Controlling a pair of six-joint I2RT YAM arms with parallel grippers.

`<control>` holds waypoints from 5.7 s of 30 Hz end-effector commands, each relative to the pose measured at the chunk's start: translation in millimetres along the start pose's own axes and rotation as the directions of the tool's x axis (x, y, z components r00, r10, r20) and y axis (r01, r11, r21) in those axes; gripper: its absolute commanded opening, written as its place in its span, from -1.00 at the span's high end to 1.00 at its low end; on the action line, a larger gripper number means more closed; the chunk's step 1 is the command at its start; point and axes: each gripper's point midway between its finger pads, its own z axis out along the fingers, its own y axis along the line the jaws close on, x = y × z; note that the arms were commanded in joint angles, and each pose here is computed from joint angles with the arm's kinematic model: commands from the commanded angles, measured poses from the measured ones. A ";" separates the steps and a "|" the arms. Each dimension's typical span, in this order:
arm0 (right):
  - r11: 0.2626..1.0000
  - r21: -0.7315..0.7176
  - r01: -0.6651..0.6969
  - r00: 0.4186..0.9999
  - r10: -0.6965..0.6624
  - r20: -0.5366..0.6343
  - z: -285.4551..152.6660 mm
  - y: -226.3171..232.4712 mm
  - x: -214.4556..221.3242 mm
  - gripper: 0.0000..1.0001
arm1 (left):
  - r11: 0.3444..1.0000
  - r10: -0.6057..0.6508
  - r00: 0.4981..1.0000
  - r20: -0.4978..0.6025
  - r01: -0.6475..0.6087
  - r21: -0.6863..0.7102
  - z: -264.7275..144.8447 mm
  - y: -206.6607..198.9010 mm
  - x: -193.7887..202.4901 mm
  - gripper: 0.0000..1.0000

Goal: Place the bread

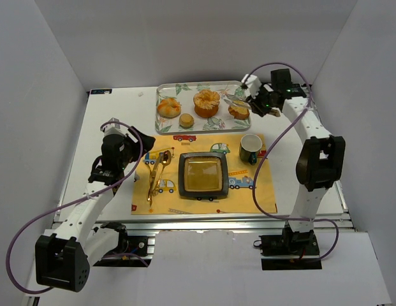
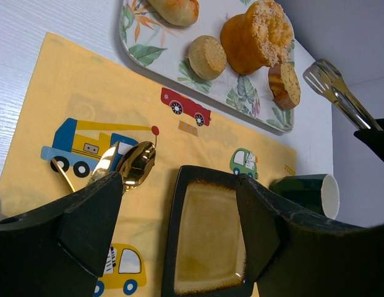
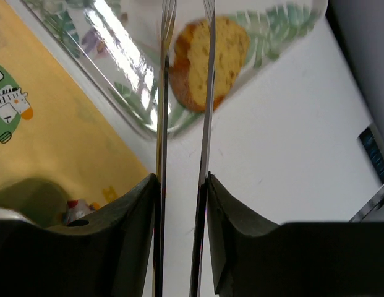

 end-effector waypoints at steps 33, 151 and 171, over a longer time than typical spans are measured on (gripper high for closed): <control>0.879 0.126 0.460 0.882 -0.468 0.049 60.0 38.6 -93.8 0.00 | 0.999 -0.017 0.999 0.036 0.016 0.032 -2.5 -7.6 -8.2 -0.66; 0.866 -0.296 -0.403 0.872 0.462 0.163 20.9 132.8 -132.0 0.16 | 0.997 -0.041 0.994 0.096 0.035 0.066 -20.1 -19.5 -24.1 -0.66; 0.556 -0.324 -0.765 0.603 0.795 -0.059 84.3 138.3 -93.8 -0.03 | 0.999 -0.049 0.994 0.094 0.048 0.016 -15.9 -12.7 -25.0 -0.66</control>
